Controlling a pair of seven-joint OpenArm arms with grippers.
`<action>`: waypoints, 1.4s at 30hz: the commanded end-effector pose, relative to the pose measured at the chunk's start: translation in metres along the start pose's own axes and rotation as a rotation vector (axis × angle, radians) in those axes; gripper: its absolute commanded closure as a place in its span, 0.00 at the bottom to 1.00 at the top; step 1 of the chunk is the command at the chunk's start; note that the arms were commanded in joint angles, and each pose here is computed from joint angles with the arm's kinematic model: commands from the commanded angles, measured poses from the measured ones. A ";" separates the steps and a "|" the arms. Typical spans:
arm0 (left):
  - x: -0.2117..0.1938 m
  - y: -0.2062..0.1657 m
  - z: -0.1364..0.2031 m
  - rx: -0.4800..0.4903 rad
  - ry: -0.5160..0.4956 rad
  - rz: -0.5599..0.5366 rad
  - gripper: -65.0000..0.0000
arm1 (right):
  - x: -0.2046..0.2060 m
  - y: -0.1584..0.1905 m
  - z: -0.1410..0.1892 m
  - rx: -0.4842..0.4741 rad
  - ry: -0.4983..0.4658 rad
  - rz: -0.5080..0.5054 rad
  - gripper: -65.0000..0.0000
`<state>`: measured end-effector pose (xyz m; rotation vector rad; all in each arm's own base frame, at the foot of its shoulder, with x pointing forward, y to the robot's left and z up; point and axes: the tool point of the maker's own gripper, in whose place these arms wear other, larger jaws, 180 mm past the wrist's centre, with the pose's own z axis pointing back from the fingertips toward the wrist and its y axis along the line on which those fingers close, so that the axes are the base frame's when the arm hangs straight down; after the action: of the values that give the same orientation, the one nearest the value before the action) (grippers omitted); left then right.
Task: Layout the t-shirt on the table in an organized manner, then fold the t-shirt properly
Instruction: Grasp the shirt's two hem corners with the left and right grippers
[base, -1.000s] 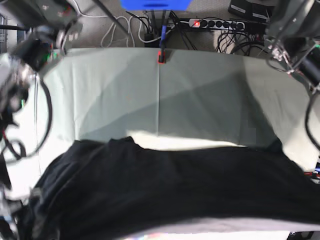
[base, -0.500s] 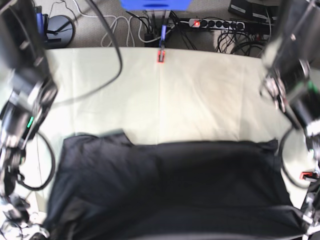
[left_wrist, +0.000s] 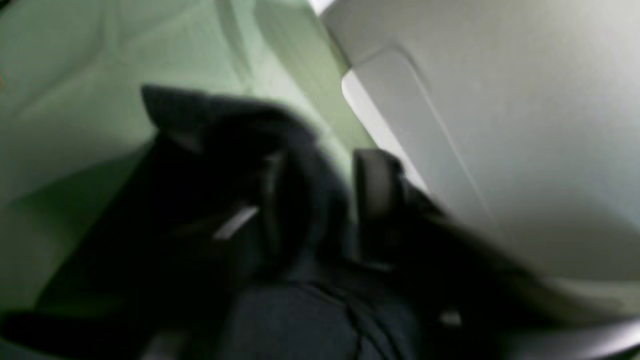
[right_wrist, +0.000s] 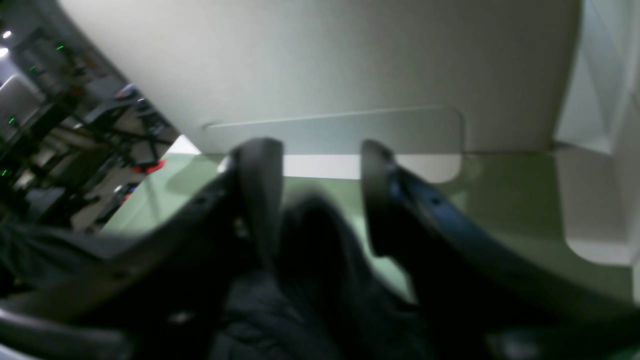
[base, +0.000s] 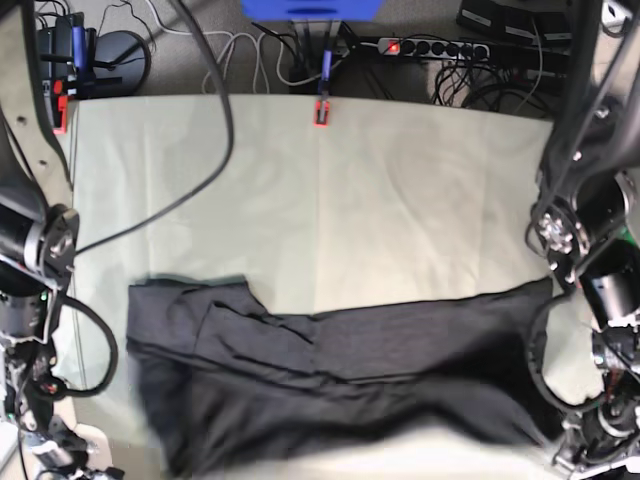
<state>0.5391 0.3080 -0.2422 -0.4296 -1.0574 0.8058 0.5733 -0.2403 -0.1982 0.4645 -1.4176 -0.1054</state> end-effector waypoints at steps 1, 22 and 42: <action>0.037 -0.021 0.008 -0.053 -0.095 0.002 0.49 | 0.041 0.000 0.000 -0.002 -0.100 0.009 0.41; -0.065 0.137 0.077 0.198 -0.033 -0.188 0.23 | -0.133 -0.059 0.119 -0.122 0.173 0.107 0.31; -0.128 0.178 0.014 0.292 0.020 -0.322 0.23 | -0.195 -0.040 0.228 -0.166 0.238 0.144 0.31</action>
<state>0.4074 0.3194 -0.4553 -0.0102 -0.8702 0.6551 0.3180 -0.2619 -0.3953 0.2249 -1.1233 -0.0562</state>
